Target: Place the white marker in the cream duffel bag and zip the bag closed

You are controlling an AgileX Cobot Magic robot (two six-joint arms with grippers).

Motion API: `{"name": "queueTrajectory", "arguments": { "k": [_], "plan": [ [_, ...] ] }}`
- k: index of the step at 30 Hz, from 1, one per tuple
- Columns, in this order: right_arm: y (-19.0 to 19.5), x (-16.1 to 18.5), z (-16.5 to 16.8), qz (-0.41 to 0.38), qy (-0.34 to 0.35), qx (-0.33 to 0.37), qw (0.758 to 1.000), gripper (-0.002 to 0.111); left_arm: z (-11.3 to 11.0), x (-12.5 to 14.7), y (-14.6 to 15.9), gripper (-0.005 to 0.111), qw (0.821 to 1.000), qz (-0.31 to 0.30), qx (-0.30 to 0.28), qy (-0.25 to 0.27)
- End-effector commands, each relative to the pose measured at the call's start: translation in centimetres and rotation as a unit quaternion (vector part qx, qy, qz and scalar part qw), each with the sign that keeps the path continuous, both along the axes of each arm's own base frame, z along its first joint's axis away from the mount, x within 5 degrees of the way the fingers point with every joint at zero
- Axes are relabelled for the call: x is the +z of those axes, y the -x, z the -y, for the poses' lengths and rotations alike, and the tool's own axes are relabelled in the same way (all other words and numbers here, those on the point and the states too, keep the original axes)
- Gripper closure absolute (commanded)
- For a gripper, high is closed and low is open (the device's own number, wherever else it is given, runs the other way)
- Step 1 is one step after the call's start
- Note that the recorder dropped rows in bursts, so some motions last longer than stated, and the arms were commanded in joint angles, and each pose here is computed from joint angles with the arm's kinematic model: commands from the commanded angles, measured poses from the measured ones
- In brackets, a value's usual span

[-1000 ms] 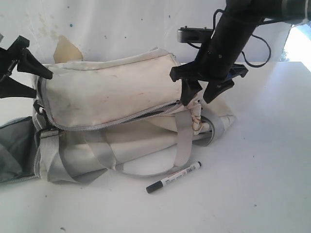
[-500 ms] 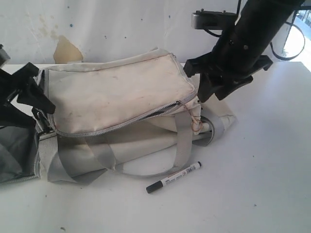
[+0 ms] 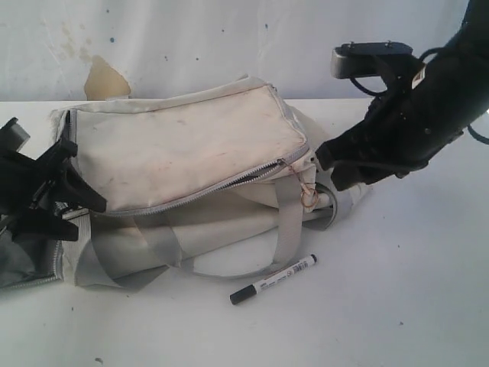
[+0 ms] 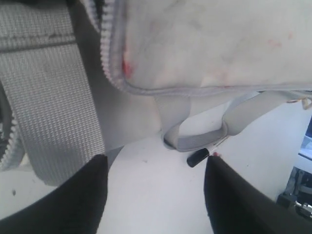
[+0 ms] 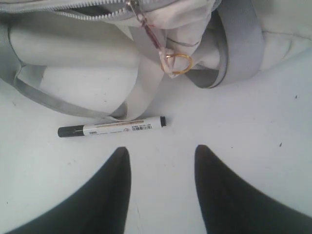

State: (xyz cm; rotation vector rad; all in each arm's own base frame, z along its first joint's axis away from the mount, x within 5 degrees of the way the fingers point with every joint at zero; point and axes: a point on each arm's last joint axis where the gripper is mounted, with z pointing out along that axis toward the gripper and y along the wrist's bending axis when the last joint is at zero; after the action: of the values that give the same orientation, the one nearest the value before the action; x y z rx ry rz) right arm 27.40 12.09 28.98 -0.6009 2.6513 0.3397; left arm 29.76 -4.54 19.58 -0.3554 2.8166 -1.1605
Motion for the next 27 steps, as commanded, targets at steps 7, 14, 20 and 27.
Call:
{"name": "queueTrajectory", "arguments": {
  "k": [7,14,20,27],
  "plan": [
    [3.1,-1.9,1.5,0.006,0.006,-0.005,1.0,0.069,0.2,0.0,0.3,0.045,1.0,0.025,-0.014,0.003],
    [4.6,-1.8,2.1,0.03,-0.003,-0.014,0.999,0.069,0.6,0.7,-0.7,0.045,0.996,0.067,0.023,0.045],
    [5.7,-2.0,2.5,0.03,-0.007,-0.022,0.999,0.069,0.9,0.2,-0.8,0.045,0.997,0.074,0.015,0.032],
    [5.5,-2.0,2.5,0.044,-0.016,-0.032,0.998,0.069,-0.4,-0.9,-1.1,0.045,0.996,0.055,0.055,-0.049]
  ]
}}
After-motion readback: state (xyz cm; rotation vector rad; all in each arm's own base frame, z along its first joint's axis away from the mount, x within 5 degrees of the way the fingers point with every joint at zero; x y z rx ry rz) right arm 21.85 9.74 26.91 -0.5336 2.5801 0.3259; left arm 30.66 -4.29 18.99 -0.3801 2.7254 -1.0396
